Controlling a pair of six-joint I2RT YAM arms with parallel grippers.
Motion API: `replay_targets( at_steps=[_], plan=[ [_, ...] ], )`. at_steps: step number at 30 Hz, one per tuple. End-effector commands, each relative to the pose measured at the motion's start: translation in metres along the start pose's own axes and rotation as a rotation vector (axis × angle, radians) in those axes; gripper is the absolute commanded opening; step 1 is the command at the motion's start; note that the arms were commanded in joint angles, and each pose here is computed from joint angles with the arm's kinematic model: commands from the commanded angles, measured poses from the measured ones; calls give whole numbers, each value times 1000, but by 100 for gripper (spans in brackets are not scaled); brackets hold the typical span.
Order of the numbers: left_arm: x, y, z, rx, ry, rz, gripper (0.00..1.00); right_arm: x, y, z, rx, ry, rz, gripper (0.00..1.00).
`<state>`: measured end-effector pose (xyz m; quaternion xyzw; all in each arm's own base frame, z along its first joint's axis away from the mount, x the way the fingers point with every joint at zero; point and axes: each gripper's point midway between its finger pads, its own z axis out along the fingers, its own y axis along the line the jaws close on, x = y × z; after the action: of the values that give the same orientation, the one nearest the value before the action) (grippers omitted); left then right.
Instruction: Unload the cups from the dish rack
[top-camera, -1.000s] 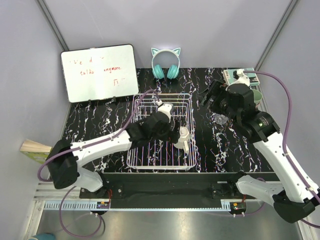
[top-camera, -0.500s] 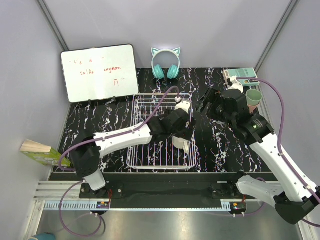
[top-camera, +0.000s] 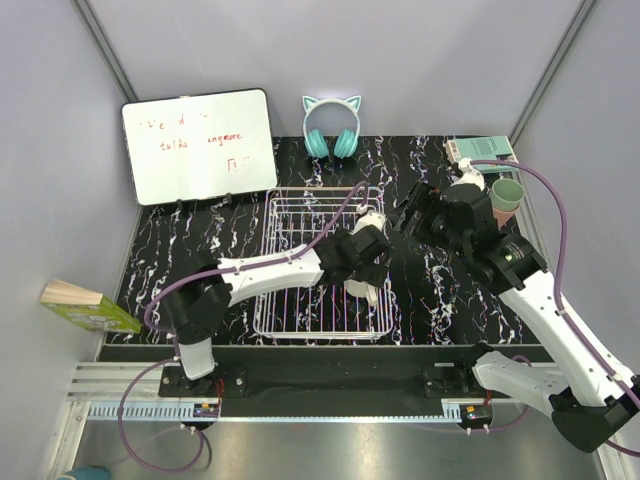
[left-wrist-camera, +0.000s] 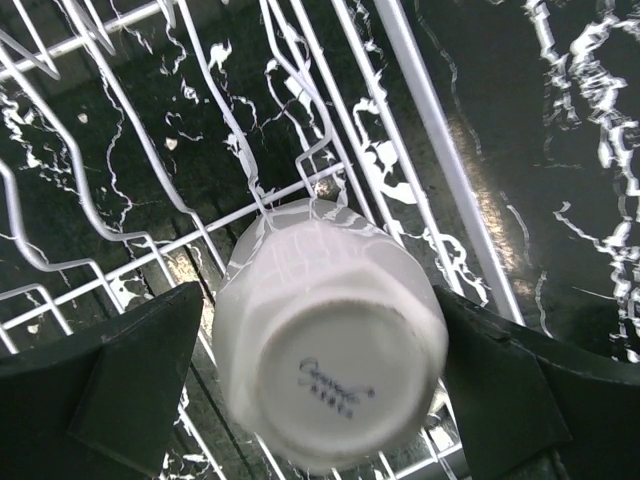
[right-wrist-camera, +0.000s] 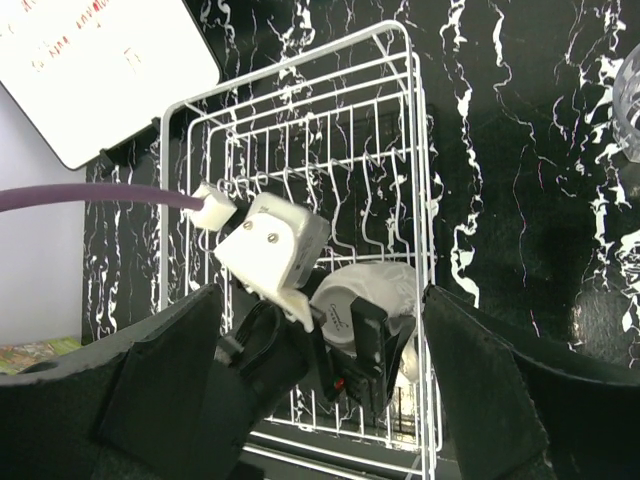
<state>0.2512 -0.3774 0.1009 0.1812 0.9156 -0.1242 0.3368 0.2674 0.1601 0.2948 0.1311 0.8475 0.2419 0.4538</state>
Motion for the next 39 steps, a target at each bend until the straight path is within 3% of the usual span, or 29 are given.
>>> replay_targets(
  at_steps=[1, 5, 8, 11, 12, 13, 21, 26, 31, 32, 33, 34, 35, 36, 37, 39],
  plan=[
    [-6, -6, 7, -5, -7, -21, 99, -1, 10, -4, -51, -15, 19, 89],
    [4, -3, 13, -17, 14, -17, 99, 0, 8, -4, -46, -17, 22, 89],
    [3, -1, 10, -19, 6, -12, 90, 0, 8, -5, -50, -16, 22, 88],
    [-1, 1, 4, -18, -7, -3, 49, 0, 8, -4, -49, -14, 24, 88],
    [-3, 2, 2, -21, -14, -3, 6, 1, 9, -5, -55, -13, 25, 88],
    [-4, 3, 0, -24, -17, -2, 0, 1, 9, -4, -54, -12, 25, 88],
    [-21, 7, -33, 14, -73, -2, 0, 1, 8, -7, -59, -23, 33, 87],
    [-56, -7, -87, 157, -169, -9, 0, -10, 8, -18, -69, -65, 29, 87],
    [-79, -18, -143, 388, -269, -63, 0, -15, 7, -26, -76, -92, 37, 87],
    [-88, -30, -157, 499, -309, -85, 0, -14, 6, -27, -76, -94, 43, 88],
    [-102, -20, -176, 556, -365, -155, 0, -11, 5, -25, -76, -90, 44, 88],
    [-85, -14, -166, 590, -344, -184, 0, -11, 5, -29, -90, -97, 50, 88],
    [-105, -17, -183, 692, -452, -221, 0, -8, 8, -30, -113, -88, 56, 88],
    [-110, -9, -204, 798, -480, -284, 0, -4, 8, -28, -132, -89, 62, 87],
    [-93, -2, -191, 826, -454, -318, 0, -4, 11, -33, -161, -96, 73, 87],
    [-105, 5, -218, 979, -536, -369, 0, 4, 17, -33, -221, -78, 89, 87]
  ],
)
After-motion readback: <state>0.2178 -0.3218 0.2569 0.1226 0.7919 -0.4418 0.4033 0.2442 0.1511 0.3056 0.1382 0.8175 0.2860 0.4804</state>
